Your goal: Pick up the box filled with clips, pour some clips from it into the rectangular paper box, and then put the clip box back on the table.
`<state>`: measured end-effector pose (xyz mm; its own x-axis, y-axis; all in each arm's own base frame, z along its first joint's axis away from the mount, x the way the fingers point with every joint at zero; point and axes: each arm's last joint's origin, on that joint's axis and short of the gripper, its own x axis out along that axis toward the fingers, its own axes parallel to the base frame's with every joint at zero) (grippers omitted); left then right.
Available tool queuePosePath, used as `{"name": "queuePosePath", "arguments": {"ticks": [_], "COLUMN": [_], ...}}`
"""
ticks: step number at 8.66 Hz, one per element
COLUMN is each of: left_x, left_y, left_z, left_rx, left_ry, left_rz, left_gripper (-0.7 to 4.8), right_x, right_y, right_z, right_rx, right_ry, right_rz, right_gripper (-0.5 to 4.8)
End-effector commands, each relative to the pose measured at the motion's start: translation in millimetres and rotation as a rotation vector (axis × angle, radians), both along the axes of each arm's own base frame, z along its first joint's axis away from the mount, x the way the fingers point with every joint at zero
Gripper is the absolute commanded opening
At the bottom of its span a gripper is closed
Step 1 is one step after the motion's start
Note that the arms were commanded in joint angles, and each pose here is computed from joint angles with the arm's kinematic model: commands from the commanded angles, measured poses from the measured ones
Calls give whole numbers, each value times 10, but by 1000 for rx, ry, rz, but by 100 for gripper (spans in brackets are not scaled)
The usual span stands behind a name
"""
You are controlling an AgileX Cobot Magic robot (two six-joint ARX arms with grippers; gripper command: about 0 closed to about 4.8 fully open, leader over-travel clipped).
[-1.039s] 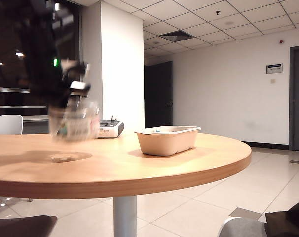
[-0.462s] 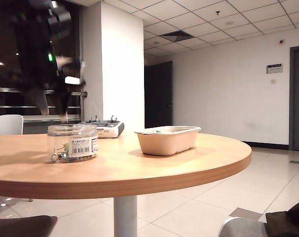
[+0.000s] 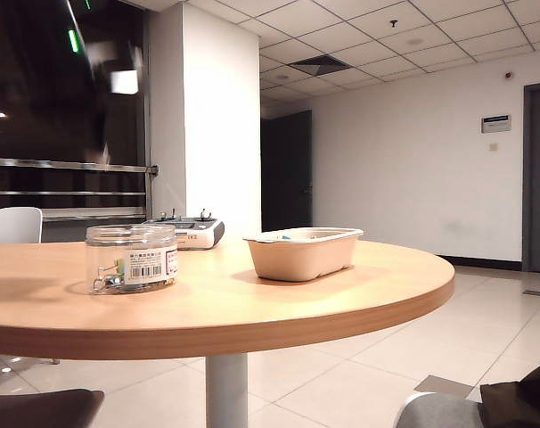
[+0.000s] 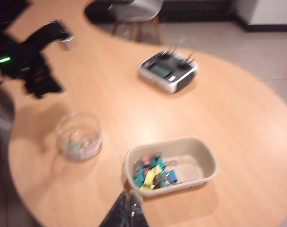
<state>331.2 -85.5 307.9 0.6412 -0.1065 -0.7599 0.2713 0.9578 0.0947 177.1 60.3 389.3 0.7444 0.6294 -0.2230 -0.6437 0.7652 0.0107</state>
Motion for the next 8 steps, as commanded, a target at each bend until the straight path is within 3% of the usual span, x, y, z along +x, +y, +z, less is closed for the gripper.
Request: {"name": "queuePosePath", "arguments": {"ticks": [1,5,6,8], "left_x": [-390,-994,-1319,-1768], "left_y": [21,163,261,384], "left_z": [406,574,503,178], "left_rx": [-78,-172,-198,-212], "left_ry": [-119,-360,-457,-525], "left_rz": [3,-5,-14,-72], "left_gripper": [-6,-6,-6,-6], "right_x": [-200,-573,-738,-917], "right_y": [-105,-224,-277,-345], "right_z": [95,-47,-338,-876], "right_rx": [39,89,91,93], "right_ry": [-64,-223,-229,-219], "right_rz": [-193,-248,-277,-344], "right_gripper": [-1,-1,-1,-1]}}
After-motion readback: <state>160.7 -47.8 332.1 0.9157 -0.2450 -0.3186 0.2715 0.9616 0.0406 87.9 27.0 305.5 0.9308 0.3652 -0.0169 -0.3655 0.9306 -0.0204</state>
